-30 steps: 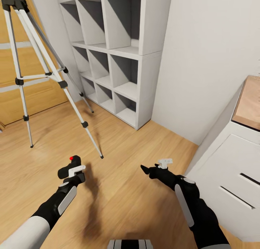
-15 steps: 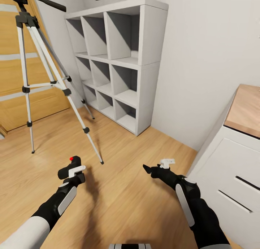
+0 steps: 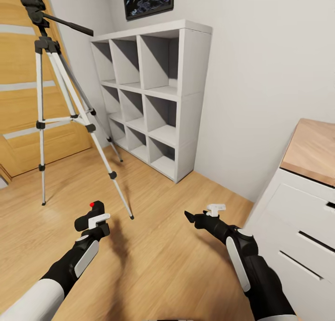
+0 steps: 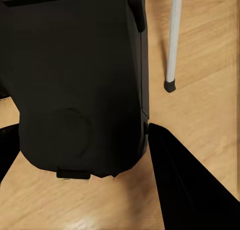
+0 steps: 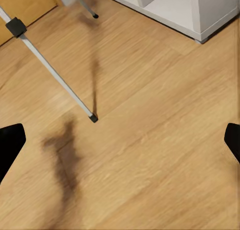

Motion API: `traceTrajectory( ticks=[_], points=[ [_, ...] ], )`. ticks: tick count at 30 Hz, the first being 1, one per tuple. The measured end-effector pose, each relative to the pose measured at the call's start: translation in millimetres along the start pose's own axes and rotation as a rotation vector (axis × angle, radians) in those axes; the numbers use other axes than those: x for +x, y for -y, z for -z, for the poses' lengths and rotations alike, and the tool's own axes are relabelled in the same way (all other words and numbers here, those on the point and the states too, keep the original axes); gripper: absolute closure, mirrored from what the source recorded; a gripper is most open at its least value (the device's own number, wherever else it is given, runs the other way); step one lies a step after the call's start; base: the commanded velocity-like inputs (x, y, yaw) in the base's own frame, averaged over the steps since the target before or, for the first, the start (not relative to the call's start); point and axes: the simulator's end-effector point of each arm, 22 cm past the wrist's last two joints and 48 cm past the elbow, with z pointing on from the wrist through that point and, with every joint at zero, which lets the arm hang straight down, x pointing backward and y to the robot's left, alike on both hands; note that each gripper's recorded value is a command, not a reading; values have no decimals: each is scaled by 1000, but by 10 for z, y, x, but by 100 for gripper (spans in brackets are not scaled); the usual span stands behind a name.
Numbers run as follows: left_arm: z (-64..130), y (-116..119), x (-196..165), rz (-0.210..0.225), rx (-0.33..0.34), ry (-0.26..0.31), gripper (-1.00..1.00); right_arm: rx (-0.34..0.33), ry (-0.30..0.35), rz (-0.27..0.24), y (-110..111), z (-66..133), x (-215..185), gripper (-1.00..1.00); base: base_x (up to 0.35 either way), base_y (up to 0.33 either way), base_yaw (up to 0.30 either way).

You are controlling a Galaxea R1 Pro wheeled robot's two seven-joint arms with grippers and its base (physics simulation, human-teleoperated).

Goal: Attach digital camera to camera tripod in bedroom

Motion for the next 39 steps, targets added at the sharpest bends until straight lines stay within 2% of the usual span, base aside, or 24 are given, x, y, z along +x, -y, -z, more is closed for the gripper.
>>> traceTrajectory(
  ticks=[16, 39],
  points=[
    [211, 50, -361, 15, 16, 62, 100, 0, 46, 18, -108, 183, -290, -100, 0, 0, 0],
    [553, 113, -858, 35, 42, 150, 100, -22, 145, 70, -366, 483, -771, -100, 0, 0, 0]
  ],
)
